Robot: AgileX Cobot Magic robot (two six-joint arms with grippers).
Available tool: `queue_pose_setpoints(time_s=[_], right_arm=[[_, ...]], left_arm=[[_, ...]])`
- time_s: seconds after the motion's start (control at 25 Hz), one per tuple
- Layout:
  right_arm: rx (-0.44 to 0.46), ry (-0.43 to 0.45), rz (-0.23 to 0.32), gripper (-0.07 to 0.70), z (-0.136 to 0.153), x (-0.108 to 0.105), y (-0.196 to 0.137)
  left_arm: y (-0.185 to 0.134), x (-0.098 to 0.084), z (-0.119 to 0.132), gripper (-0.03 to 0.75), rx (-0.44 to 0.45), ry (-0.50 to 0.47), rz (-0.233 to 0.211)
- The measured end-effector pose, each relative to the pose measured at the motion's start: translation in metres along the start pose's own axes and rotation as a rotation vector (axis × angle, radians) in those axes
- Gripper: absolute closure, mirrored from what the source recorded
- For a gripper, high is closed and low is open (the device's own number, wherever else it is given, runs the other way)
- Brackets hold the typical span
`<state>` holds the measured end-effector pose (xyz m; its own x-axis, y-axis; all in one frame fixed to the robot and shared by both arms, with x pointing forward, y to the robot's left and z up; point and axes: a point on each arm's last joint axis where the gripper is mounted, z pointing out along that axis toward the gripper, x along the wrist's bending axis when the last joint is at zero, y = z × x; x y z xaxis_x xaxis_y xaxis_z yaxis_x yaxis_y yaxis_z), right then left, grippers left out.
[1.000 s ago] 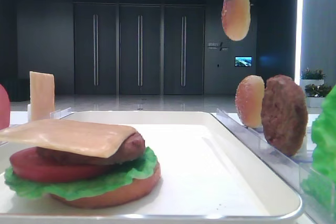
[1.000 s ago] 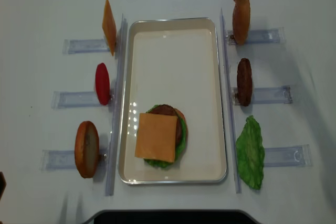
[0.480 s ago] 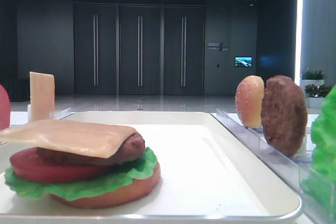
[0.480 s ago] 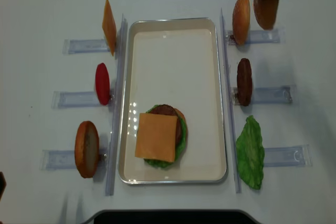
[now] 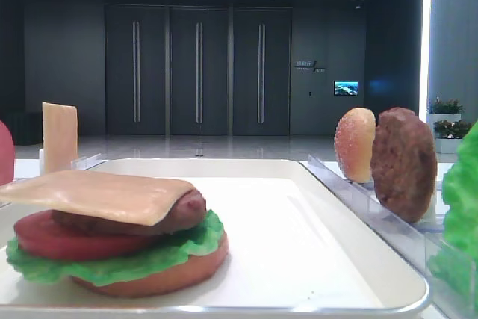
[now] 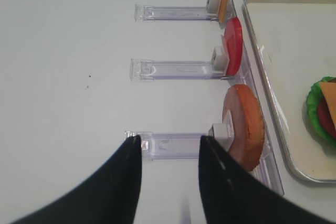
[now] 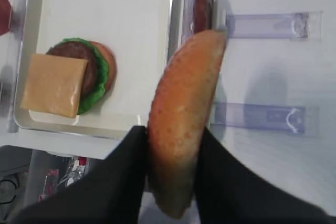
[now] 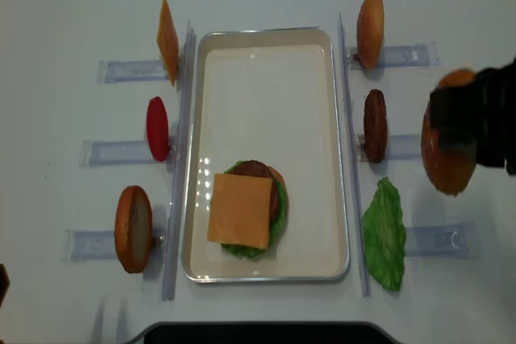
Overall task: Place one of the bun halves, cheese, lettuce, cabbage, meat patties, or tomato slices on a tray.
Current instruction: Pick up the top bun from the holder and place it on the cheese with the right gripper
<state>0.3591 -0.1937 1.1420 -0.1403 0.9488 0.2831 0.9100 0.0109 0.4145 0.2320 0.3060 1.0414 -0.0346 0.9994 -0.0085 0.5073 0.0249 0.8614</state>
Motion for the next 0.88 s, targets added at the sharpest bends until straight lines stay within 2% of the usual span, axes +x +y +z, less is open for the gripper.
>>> queue_pose_setpoints(time_s=[0.12,0.44,0.52,0.64,0.76,0.88], right_arm=[[0.013,-0.004,0.004,0.433,0.002,-0.002,-0.012],[0.025,0.011,-0.003,0.433,0.005,0.000,-0.018],[0.028,0.056,-0.019,0.433,0.011,0.003,-0.019],[0.032,0.195,-0.044,0.433,0.025,0.016,-0.021],[0.026,0.327,-0.066,0.433,0.047,0.030,-0.021],[0.051,0.414,-0.079,0.433,0.073,0.042,-0.020]], left_arm=[[0.000,0.000,0.000,0.433,0.000,0.000,0.000],[0.000,0.000,0.000,0.433,0.000,0.000,0.000],[0.000,0.000,0.000,0.433,0.000,0.000,0.000],[0.000,0.000,0.000,0.433,0.000,0.000,0.000],[0.000,0.000,0.000,0.433,0.000,0.000,0.000],[0.000,0.000,0.000,0.433,0.000,0.000,0.000]])
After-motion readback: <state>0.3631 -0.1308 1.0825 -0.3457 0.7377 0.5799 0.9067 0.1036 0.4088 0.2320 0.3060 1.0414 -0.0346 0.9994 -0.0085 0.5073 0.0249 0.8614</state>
